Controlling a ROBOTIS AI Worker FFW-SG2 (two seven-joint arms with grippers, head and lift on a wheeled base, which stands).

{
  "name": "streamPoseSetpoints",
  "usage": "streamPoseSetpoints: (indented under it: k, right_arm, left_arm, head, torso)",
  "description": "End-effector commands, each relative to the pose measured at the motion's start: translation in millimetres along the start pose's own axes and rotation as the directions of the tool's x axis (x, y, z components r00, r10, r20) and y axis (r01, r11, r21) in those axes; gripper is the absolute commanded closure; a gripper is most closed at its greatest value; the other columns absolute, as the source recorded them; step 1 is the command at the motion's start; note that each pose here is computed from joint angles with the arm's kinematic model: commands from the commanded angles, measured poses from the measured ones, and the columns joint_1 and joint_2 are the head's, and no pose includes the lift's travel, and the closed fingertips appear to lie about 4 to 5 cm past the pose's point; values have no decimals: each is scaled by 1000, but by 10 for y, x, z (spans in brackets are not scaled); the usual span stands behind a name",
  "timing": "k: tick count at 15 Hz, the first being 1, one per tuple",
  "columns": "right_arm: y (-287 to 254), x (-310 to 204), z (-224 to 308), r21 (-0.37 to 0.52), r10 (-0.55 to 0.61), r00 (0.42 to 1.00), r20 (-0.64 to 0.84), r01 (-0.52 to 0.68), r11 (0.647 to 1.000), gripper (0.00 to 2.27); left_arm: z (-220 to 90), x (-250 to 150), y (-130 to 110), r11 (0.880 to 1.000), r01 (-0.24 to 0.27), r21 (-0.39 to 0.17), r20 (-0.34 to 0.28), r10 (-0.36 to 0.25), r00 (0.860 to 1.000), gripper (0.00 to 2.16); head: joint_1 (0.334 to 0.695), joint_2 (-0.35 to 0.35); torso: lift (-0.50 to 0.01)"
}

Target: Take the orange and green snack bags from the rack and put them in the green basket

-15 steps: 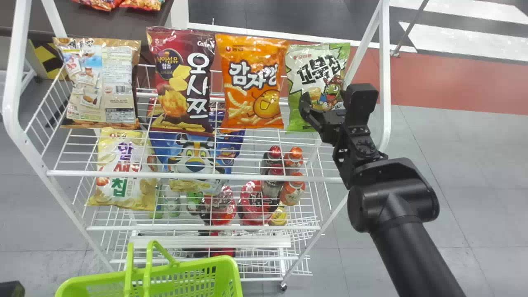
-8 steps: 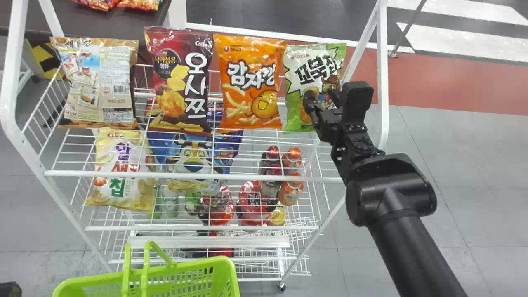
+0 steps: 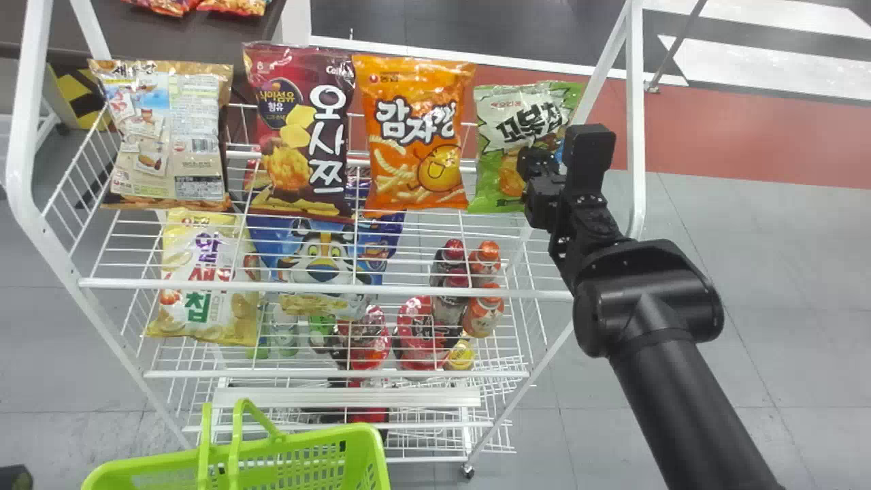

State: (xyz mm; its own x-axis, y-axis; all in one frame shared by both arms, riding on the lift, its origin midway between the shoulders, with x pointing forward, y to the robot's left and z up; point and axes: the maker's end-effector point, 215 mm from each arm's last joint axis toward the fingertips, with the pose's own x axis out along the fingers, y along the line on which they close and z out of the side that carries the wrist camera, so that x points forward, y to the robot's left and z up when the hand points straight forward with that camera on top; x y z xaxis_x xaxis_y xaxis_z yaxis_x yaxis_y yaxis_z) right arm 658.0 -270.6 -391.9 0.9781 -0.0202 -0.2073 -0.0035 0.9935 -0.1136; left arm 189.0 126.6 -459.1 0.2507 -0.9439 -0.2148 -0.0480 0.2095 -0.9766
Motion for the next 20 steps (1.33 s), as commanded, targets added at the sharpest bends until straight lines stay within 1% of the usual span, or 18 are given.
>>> streamPoseSetpoints:
  k: [1,2,4,10,13,16,20]
  right_arm:
    - [12,-86,81,20,-9,999,34,8,1000,2246]
    - [5,-128,117,42,-7,999,44,6,999,2246]
    - [58,-203,180,55,7,999,53,-9,998,2246]
    - [314,-595,331,78,41,998,41,-44,996,2246]
    - [506,-813,385,93,90,996,13,-90,992,2246]
    - [764,-1113,441,87,144,990,4,-144,986,2246]
    - [1015,-1545,447,91,223,973,-56,-217,972,2246]
  left_arm:
    - [5,9,5,1000,-1,7,2,1,1000,2148]
    - [1,16,0,1000,1,7,1,-1,1000,2148]
    - [6,14,4,1000,-1,10,2,1,1000,2148]
    - [-7,13,-37,1000,4,17,-1,-4,1000,2148]
    - [-26,26,-47,1000,6,18,-6,-6,1000,2148]
    - [-33,39,-54,1000,8,20,-7,-8,1000,2148]
    - [-42,62,-86,1000,11,29,-18,-10,1000,2148]
  head:
    - [695,-190]
    - [695,-191]
    - [695,-191]
    - [695,-172]
    - [695,-159]
    - [695,-134]
    - [695,-90]
  torso:
    - [0]
    - [0]
    - [0]
    - [0]
    - [0]
    - [0]
    - [0]
